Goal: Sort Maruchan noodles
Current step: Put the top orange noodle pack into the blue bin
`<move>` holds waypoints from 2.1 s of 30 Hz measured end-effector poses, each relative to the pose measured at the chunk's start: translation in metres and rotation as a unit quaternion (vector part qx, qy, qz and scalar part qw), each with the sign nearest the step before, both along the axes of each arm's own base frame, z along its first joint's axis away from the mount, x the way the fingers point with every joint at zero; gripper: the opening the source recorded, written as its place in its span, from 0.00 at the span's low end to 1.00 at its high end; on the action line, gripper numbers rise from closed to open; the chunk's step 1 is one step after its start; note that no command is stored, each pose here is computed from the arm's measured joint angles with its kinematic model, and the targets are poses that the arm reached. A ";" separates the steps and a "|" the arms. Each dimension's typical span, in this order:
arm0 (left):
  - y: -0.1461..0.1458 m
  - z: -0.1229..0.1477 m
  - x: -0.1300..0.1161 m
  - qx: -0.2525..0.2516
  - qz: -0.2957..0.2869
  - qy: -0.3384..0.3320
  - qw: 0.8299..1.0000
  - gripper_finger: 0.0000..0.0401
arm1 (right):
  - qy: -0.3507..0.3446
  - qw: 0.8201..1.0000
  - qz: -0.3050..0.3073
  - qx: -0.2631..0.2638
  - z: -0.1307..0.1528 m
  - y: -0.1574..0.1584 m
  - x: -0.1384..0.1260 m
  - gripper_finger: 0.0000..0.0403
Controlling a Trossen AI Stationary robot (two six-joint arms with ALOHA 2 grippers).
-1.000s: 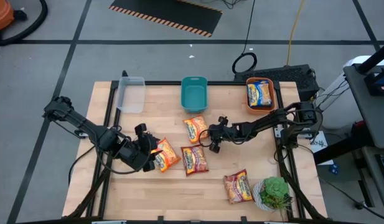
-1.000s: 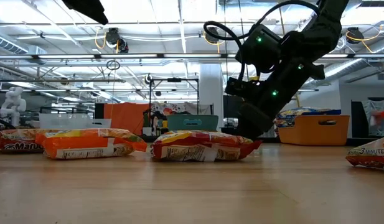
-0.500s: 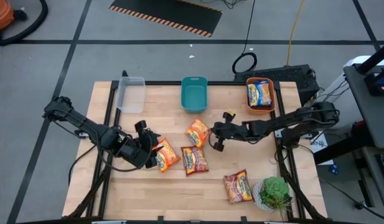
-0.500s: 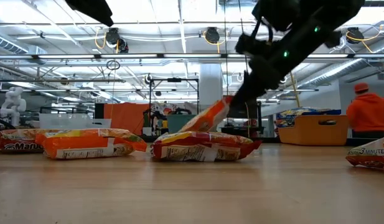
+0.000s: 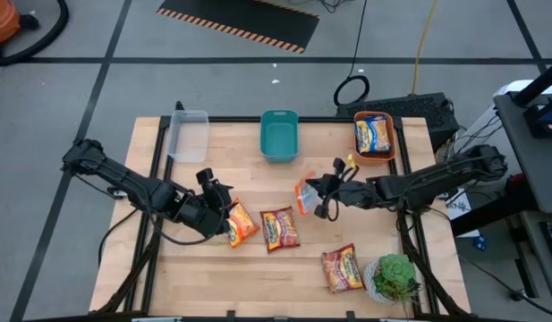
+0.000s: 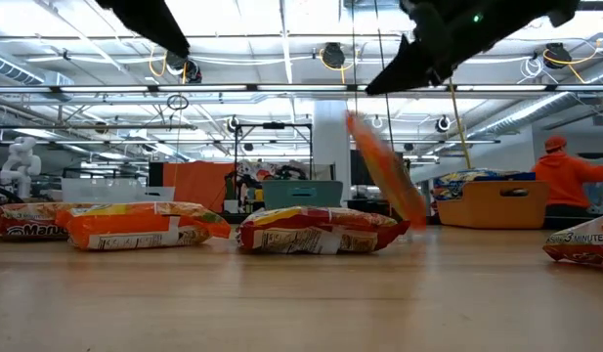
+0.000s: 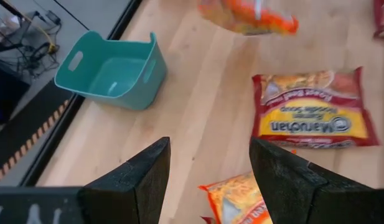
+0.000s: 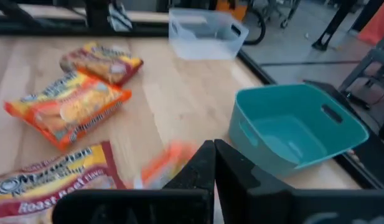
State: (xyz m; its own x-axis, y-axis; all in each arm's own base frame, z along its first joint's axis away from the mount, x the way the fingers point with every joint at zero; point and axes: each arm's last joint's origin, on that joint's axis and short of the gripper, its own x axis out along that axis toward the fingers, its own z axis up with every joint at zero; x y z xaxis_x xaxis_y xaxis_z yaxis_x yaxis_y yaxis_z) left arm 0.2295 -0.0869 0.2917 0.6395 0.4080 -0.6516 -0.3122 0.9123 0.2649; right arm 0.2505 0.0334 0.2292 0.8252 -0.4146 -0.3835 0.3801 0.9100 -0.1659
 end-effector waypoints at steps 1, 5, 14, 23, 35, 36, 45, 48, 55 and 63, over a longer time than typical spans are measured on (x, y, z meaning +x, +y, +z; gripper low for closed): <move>0.001 -0.004 0.001 0.005 -0.003 0.002 1.000 0.56 | -0.006 1.000 0.002 -0.001 0.003 0.001 -0.002 0.00; 0.006 -0.019 0.006 0.013 -0.012 0.000 1.000 0.56 | -0.033 0.999 -0.003 -0.010 0.013 0.006 -0.008 0.00; 0.021 -0.033 0.012 -0.024 -0.009 0.006 1.000 0.56 | -0.039 0.998 0.021 0.037 0.018 0.010 -0.015 0.00; 0.022 -0.032 0.014 -0.031 -0.009 -0.002 0.999 0.56 | 0.078 0.989 0.006 0.123 -0.006 0.007 -0.028 0.13; 0.022 -0.031 0.015 -0.024 -0.018 -0.004 1.000 0.56 | 0.214 0.959 -0.031 0.184 -0.039 0.009 -0.038 0.37; 0.022 -0.031 0.015 -0.023 -0.019 -0.005 1.000 0.56 | 0.224 0.957 -0.030 0.180 -0.043 0.010 -0.038 0.38; 0.022 -0.031 0.015 -0.017 -0.026 -0.001 1.000 0.56 | 0.277 0.942 -0.046 0.181 -0.076 0.003 -0.046 0.48; 0.022 -0.031 0.015 -0.016 -0.026 0.000 1.000 0.56 | 0.261 0.944 -0.031 0.201 -0.082 0.002 -0.046 0.50; 0.022 -0.031 0.015 -0.016 -0.026 0.000 1.000 0.56 | 0.274 0.938 -0.052 0.205 -0.104 -0.008 -0.061 0.57; 0.022 -0.031 0.015 -0.016 -0.026 -0.001 1.000 0.56 | 0.224 0.946 -0.040 0.229 -0.129 -0.017 -0.075 0.58</move>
State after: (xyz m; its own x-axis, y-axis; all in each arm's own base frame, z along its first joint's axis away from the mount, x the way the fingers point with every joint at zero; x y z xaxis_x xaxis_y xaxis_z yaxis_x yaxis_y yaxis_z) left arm 0.2448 -0.0646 0.2608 0.6602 0.3525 -0.6633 -0.2640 0.9356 0.2344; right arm 0.1753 0.0160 0.0998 0.5103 -0.1742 -0.8422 0.4362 0.8964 0.0789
